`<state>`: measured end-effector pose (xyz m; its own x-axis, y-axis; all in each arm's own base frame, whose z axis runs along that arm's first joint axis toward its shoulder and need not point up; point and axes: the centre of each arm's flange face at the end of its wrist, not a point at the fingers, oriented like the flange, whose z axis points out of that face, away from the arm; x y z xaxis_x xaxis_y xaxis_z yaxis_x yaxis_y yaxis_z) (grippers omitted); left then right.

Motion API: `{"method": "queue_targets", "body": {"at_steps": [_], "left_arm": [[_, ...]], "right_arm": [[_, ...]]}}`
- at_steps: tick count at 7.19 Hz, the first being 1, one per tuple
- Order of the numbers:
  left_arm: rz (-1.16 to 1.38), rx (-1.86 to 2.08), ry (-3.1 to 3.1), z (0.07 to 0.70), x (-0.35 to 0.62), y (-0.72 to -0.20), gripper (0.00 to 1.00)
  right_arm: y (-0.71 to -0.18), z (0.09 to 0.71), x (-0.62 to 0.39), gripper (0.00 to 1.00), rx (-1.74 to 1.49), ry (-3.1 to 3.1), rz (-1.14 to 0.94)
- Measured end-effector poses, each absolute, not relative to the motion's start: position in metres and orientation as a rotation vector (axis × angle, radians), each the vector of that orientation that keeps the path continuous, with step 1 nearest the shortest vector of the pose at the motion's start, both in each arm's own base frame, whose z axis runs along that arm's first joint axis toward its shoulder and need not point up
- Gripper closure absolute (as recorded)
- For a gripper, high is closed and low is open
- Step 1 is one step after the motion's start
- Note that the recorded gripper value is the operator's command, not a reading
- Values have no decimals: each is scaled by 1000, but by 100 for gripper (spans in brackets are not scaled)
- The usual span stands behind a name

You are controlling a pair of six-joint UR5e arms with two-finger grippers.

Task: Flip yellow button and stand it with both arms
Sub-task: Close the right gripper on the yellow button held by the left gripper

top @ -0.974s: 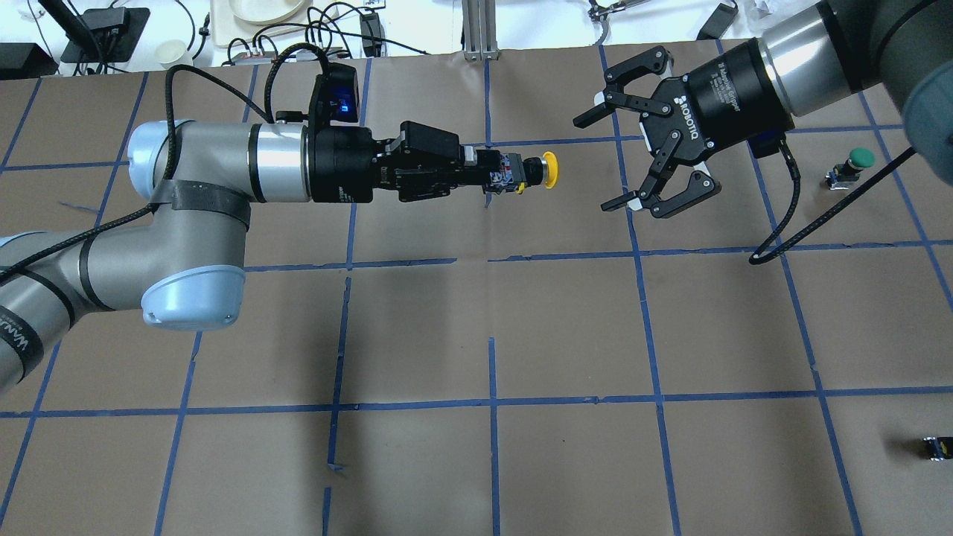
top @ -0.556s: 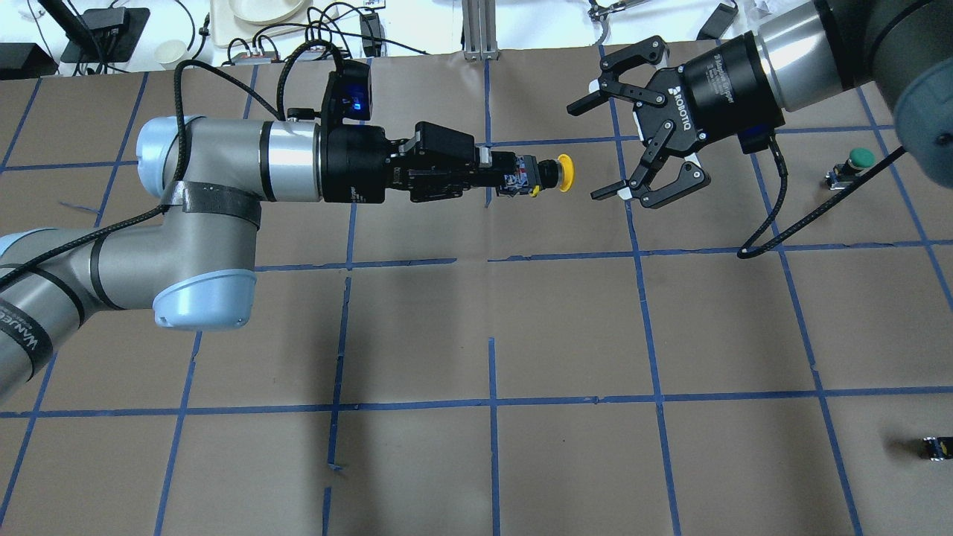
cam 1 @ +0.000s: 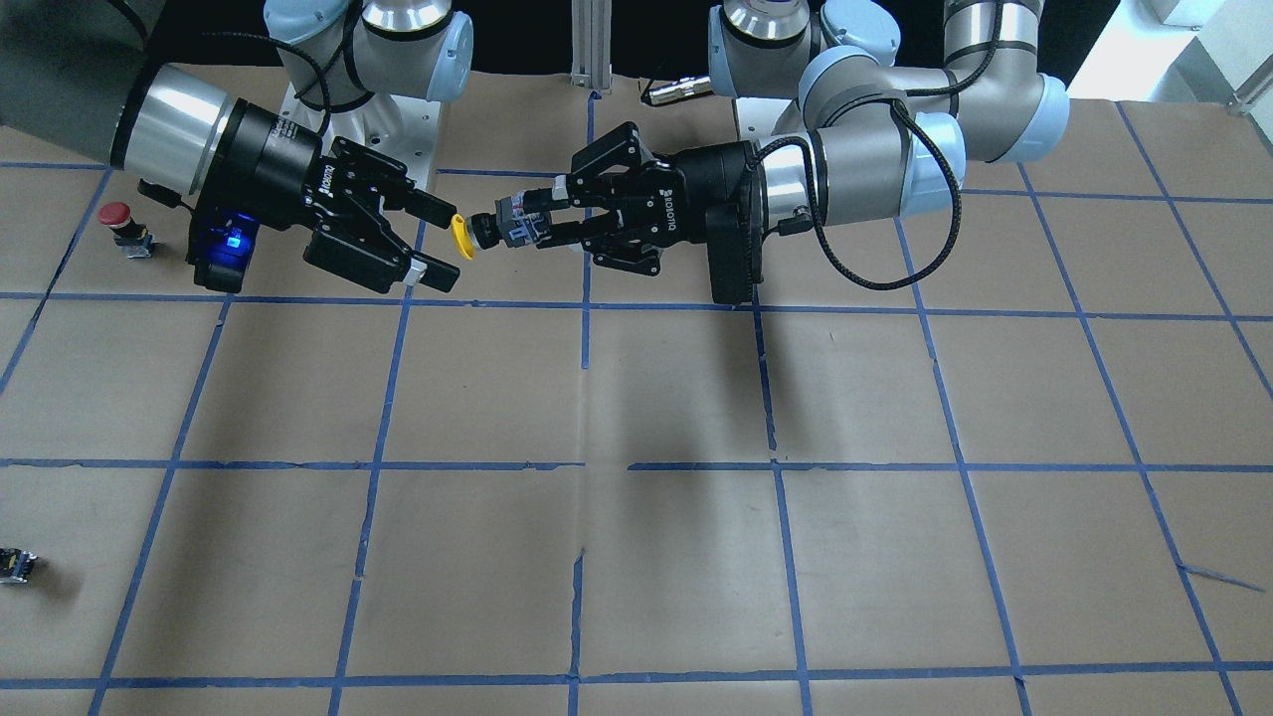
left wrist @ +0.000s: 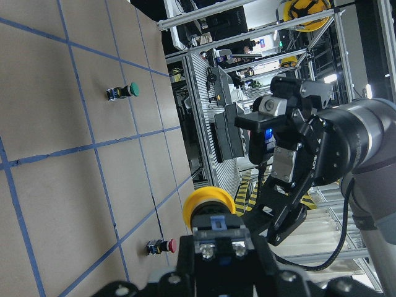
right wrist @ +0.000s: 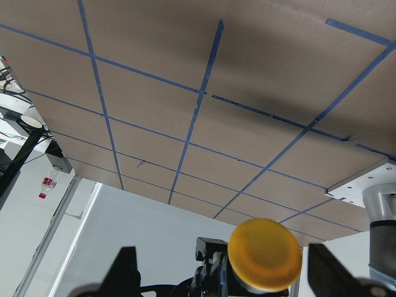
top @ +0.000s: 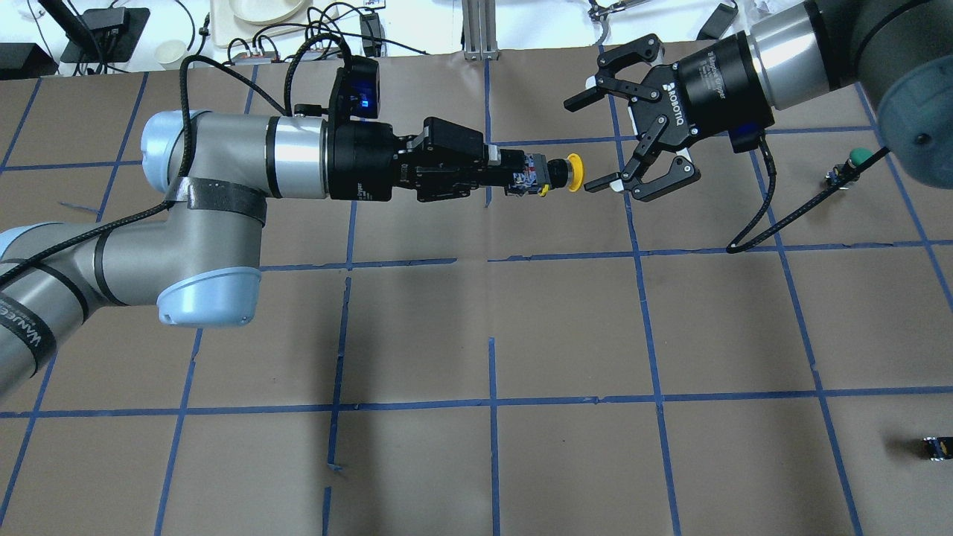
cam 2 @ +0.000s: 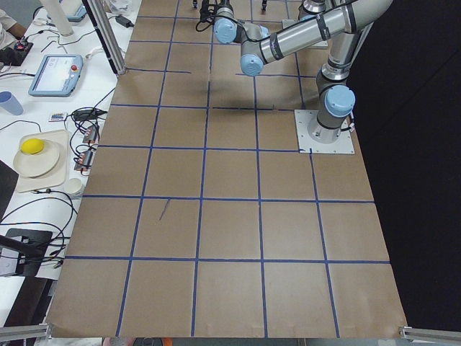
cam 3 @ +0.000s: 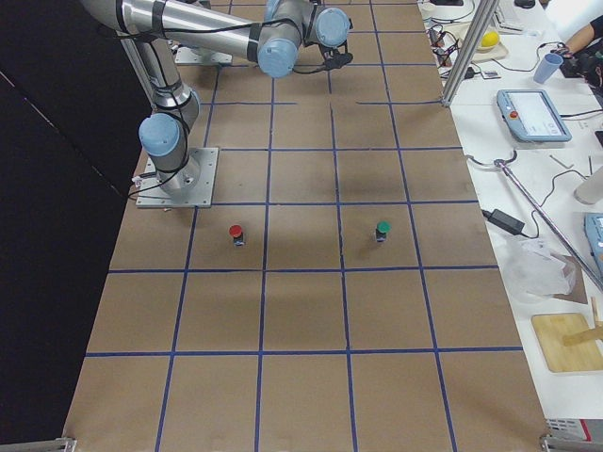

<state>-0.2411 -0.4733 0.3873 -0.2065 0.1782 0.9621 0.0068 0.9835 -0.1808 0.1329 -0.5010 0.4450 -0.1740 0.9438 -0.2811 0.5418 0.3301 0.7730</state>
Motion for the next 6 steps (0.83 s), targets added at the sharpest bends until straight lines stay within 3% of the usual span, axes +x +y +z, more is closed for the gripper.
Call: {"method": "queue_targets", "body": {"at_steps": [1,3,6], "left_arm": [[155,-136,-1774,387,-242,-473,99],[156,-138,-1775,388,-242,-473,99],[155,-138,-1773,388,-242,-473,99]], "right_arm": [[-501,445,133,18,1320,1832,672],[-502,444,133,19,1321,1832,674],[-500,442,133,1,1333,1833,687]]}}
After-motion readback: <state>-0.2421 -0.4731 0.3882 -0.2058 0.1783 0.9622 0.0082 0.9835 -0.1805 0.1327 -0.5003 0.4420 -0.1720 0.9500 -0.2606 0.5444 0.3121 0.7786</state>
